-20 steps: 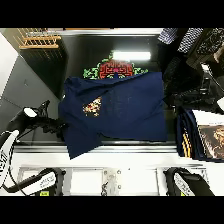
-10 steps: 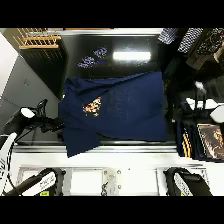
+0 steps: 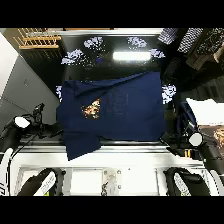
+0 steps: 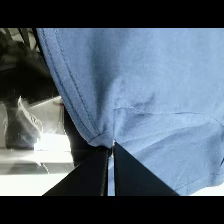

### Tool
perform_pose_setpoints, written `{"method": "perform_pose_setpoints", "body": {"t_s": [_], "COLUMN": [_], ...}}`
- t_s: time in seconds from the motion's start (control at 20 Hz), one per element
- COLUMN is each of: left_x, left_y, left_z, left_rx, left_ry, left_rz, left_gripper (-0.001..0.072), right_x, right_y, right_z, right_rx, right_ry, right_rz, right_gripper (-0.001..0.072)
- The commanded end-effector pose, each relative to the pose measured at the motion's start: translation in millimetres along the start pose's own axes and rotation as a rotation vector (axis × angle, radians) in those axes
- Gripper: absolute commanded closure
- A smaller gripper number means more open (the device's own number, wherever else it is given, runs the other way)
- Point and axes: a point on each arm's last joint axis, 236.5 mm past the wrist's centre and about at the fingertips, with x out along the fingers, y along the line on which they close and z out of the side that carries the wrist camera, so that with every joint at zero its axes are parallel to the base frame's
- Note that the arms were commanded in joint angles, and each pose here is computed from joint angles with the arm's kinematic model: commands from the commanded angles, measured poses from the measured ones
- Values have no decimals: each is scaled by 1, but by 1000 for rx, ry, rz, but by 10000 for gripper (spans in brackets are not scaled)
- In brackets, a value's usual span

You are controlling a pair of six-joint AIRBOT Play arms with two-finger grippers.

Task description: Fold the clothes and pants, and hang the long-sleeved shirts on hangers.

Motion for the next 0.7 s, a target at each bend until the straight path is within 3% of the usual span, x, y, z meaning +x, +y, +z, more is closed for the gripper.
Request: {"method": "perform_pose_setpoints", "body": {"t_s": [0.0,0.3,0.35,0.4,0.45,0.5,0.55,0.65], "left_x": [-3,-3,-3,-3,-3,-3,-4,-13], "left_y": [-1,-1,-1,-1,-1,-1,-1,-5], "left_z": [-4,-5,-5,-5,-4,-4,-3,10], "left_rx": [7,6,6,6,6,7,7,21], "left_ry": [-19,-17,-17,-17,-17,-20,-24,-56], "left_rz": [-1,-2,-2,-2,-2,-2,-1,-1], "left_gripper": [700,700,700,700,700,700,700,700], "right_x": [11,21,22,22,22,23,22,13], "right_y": [17,26,30,34,38,40,41,51], "right_z": [23,34,34,33,33,33,33,41], "right_rx": [105,58,49,24,-1,-14,-44,-132], "right_ry": [-104,-121,-121,-118,-117,-114,-117,-146], "right_rz": [103,136,153,169,183,192,192,204], "right_gripper": [125,128,208,402,494,518,709,701]}}
